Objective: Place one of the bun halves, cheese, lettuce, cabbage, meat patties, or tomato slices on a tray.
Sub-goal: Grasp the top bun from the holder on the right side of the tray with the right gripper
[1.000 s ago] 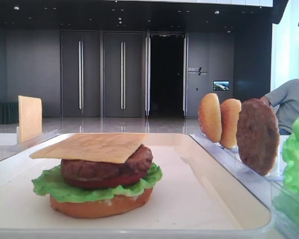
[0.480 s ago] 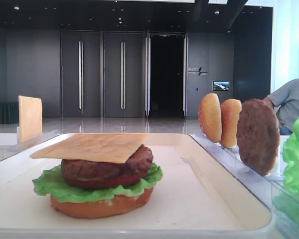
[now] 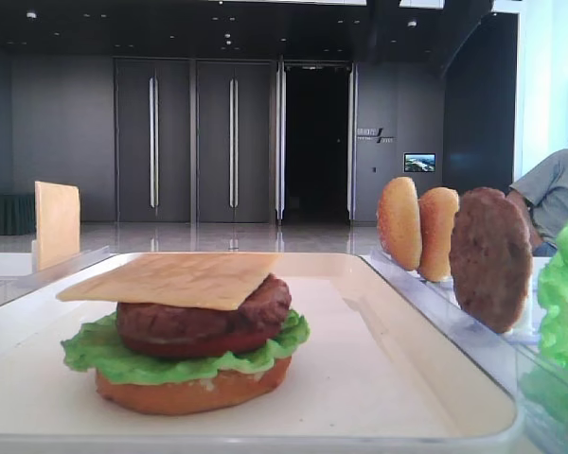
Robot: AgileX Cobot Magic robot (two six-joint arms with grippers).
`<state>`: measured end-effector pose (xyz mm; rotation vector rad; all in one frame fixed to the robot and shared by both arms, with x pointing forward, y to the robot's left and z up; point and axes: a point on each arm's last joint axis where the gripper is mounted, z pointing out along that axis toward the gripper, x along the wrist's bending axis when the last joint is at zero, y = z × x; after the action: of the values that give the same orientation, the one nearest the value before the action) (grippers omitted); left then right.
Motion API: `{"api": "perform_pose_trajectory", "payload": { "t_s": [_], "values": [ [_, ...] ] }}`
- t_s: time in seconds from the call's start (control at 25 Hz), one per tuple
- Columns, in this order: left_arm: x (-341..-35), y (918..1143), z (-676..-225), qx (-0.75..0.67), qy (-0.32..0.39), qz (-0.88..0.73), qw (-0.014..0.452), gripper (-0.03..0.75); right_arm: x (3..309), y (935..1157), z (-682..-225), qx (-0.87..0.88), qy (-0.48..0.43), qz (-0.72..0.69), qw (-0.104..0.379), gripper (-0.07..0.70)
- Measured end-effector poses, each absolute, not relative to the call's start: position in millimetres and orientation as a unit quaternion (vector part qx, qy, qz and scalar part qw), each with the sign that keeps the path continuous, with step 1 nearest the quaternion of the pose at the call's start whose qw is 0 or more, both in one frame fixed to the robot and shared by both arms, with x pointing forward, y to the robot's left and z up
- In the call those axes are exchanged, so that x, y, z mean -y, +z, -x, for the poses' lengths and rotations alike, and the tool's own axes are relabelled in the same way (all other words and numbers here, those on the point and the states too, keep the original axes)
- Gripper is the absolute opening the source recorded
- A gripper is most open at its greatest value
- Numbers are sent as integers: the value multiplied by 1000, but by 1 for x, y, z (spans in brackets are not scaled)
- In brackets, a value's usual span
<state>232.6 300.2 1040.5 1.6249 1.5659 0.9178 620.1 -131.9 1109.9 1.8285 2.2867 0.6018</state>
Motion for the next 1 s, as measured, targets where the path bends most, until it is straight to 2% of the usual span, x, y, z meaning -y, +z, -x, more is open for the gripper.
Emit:
{"api": "perform_pose_trajectory", "payload": {
  "t_s": [0.56,1.0],
  "values": [
    [-300,1041,-233,-603,354,-626,345,282,130,1065,-649,-748,186,-635,58,461],
    [-300,1041,-233,-603,354,-626,345,282,127,1038,-662,-745,177,-642,49,461]
  ]
}}
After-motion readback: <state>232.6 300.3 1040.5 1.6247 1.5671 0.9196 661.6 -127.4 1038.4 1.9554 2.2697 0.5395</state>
